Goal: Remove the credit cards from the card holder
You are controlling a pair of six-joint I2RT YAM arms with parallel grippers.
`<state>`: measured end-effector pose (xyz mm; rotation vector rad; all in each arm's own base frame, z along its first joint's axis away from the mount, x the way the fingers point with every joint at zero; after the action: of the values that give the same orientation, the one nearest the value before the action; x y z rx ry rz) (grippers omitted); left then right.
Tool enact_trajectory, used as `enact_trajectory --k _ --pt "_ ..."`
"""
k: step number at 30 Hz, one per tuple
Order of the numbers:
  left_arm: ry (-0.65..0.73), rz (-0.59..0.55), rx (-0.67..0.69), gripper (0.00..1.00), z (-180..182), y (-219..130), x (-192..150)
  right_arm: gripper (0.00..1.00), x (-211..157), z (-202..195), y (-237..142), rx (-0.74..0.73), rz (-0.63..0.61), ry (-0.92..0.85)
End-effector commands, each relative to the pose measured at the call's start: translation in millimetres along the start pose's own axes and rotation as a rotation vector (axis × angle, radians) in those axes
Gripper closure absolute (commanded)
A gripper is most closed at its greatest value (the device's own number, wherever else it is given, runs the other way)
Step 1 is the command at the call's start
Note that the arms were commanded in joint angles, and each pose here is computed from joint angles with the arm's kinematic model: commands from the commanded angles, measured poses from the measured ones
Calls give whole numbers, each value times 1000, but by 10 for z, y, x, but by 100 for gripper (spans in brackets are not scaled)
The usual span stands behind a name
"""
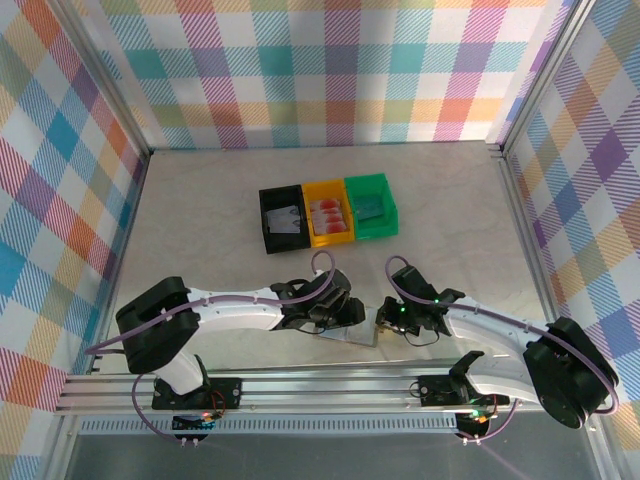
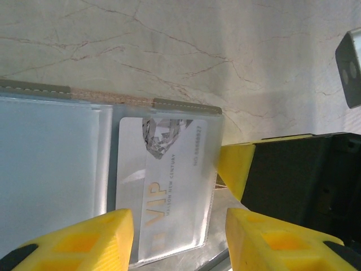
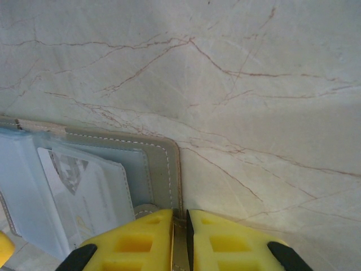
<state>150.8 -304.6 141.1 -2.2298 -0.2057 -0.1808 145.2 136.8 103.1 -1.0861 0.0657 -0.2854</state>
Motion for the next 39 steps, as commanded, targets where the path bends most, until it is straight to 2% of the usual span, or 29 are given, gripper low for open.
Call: enact_trajectory --k 1,10,27,35,39 --pt "-16 22 8 54 66 69 -61 83 -70 -118 81 -56 24 16" --pt "-41 49 32 58 193 193 -132 83 -70 -120 91 -55 24 16" --pt "-56 66 69 71 303 273 -190 83 -79 -133 95 -61 26 12" --pt "80 -7 201 71 186 -48 -66 83 -84 -147 90 -70 22 15" --pt "102 -1 197 70 92 -57 -29 83 -82 -148 90 -69 20 20"
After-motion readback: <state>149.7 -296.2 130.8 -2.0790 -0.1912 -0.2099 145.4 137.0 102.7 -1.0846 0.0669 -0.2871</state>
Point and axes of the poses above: each hand's point on the last joint's axis, 136 mm out from that joint toward the fingers, its own y axis out along the fingers, its own z axis along the line the jaws close on, x = y × z, the point moved 10 cm from there along -y, back along the fingers
